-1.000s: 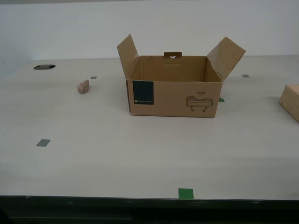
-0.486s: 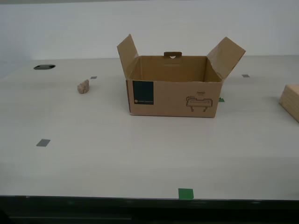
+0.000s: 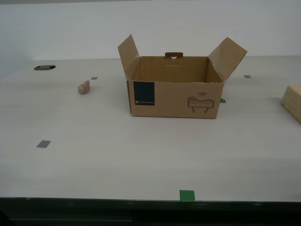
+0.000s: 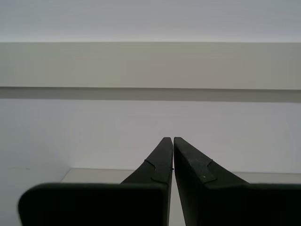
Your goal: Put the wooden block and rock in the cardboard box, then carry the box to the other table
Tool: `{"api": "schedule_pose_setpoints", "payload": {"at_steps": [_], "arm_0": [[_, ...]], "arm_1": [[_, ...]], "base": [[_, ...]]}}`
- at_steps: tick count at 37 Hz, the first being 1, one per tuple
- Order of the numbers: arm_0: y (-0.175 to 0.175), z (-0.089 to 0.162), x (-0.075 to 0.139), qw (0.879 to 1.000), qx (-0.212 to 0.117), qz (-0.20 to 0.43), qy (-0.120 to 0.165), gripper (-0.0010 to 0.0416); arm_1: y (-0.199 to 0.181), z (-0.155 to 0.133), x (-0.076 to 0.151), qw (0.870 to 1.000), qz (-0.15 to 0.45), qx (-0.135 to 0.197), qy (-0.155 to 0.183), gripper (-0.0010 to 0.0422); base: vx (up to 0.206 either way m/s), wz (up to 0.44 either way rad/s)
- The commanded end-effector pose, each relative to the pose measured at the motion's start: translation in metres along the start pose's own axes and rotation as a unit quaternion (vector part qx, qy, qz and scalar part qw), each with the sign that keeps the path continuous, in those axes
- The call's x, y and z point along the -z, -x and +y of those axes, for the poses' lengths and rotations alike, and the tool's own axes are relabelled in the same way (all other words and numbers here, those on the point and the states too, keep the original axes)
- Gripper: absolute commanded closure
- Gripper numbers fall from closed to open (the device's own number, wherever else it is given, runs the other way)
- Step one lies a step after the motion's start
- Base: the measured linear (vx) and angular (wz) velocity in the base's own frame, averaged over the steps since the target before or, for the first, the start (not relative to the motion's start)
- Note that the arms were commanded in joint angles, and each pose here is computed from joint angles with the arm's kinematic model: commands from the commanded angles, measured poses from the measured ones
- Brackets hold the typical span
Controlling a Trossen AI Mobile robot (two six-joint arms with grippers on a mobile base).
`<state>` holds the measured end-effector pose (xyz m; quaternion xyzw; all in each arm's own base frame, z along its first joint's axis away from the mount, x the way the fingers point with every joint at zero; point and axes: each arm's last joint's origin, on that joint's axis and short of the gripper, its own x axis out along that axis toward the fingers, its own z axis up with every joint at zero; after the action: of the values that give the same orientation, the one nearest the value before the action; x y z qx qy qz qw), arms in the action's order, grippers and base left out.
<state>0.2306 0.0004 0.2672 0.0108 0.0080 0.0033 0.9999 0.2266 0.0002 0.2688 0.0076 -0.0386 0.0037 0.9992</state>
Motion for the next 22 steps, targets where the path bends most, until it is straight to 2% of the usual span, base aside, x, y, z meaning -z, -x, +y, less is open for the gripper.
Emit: {"api": "schedule_pose_setpoints", "payload": {"at_steps": [1, 22], "arm_0": [[0.0000, 0.0002, -0.0005, 1.000, 0.000, -0.002, -0.001, 0.0405], [0.0000, 0.0002, -0.0005, 1.000, -0.001, -0.002, -0.001, 0.0406]], "arm_1": [[0.0000, 0.0000, -0.0007, 1.000, -0.003, 0.000, -0.002, 0.0412], [0.0000, 0.0000, -0.0007, 1.000, -0.003, 0.000, -0.002, 0.0412]], "base": [[0.000, 0.000], [0.000, 0.000]]}}
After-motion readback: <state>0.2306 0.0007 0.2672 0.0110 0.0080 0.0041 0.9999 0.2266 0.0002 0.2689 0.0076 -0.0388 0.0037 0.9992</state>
